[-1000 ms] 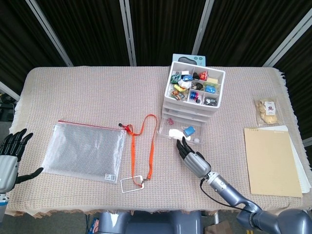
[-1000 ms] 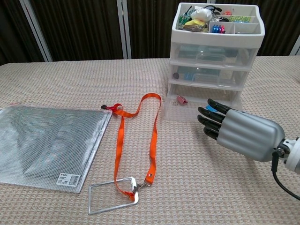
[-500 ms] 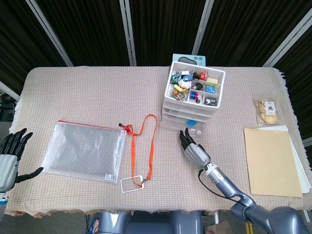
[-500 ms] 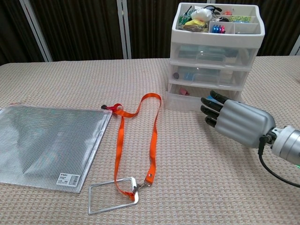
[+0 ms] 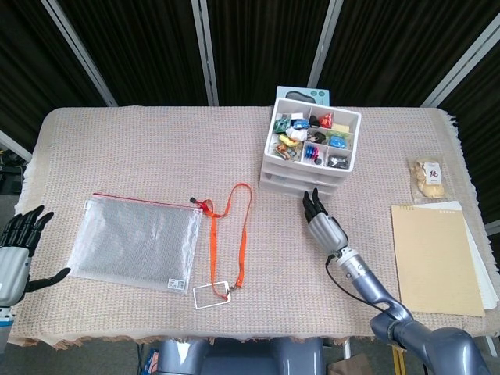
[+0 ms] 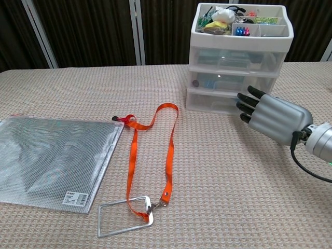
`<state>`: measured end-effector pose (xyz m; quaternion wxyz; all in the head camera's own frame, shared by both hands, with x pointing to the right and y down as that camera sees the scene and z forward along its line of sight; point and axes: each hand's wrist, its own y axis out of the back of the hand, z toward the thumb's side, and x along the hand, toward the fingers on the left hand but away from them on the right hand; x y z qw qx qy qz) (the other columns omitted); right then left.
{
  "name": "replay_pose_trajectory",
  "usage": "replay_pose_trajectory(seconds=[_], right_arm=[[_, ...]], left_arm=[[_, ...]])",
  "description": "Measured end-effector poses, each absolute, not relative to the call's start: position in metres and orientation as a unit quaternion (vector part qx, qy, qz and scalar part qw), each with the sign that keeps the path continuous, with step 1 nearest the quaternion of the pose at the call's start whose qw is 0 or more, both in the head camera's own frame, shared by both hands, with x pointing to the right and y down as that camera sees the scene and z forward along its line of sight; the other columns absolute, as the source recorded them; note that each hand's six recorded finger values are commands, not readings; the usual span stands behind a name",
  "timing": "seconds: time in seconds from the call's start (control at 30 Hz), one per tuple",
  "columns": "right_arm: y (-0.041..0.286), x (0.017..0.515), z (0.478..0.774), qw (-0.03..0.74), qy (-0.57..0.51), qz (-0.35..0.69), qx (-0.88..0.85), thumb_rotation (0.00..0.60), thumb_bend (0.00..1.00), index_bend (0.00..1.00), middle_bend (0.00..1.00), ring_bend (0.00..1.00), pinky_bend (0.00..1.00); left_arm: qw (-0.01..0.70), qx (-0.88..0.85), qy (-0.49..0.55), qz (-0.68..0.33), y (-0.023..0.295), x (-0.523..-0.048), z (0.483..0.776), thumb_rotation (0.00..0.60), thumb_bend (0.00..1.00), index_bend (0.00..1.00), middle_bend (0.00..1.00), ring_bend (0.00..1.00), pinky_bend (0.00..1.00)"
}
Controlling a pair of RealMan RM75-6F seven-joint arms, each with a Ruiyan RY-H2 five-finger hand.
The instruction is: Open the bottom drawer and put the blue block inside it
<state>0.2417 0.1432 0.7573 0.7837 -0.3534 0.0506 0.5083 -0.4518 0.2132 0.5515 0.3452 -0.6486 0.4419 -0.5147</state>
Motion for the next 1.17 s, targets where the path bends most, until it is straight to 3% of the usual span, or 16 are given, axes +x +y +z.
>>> replay_pose_trajectory(seconds=[0.33,0.57,0.87,1.17], right_arm=[[0.157,0.242,0.750,0.783,0.031,0.497,-0.372,0.600,0.33,0.23,0.11,0.03,0.11],[0.169,0.238,0.727,0.777,-0.020,0.482,-0.404,0.600,0.28,0.22,0.11,0.03,0.11],[0.169,0.261,0.666,0.696,-0.167,0.504,-0.484,0.600,0.11,0.19,0.11,0.03,0.11],[0.187,0.328,0.590,0.516,-0.335,0.516,-0.597,0.600,0.03,0.09,0.01,0.00,0.11]], left_arm=[[0.346,-0.650,0.442,-0.513,0.214,-0.451,0.551,0.600,0.12,0.08,0.00,0.00,0.00],[0.352,-0.647,0.439,-0.515,0.215,-0.452,0.550,0.600,0.12,0.09,0.00,0.00,0.00],[0.375,-0.629,0.417,-0.538,0.216,-0.458,0.553,0.600,0.12,0.09,0.00,0.00,0.00],[0.398,-0.613,0.385,-0.564,0.219,-0.459,0.556,0.600,0.11,0.08,0.00,0.00,0.00]])
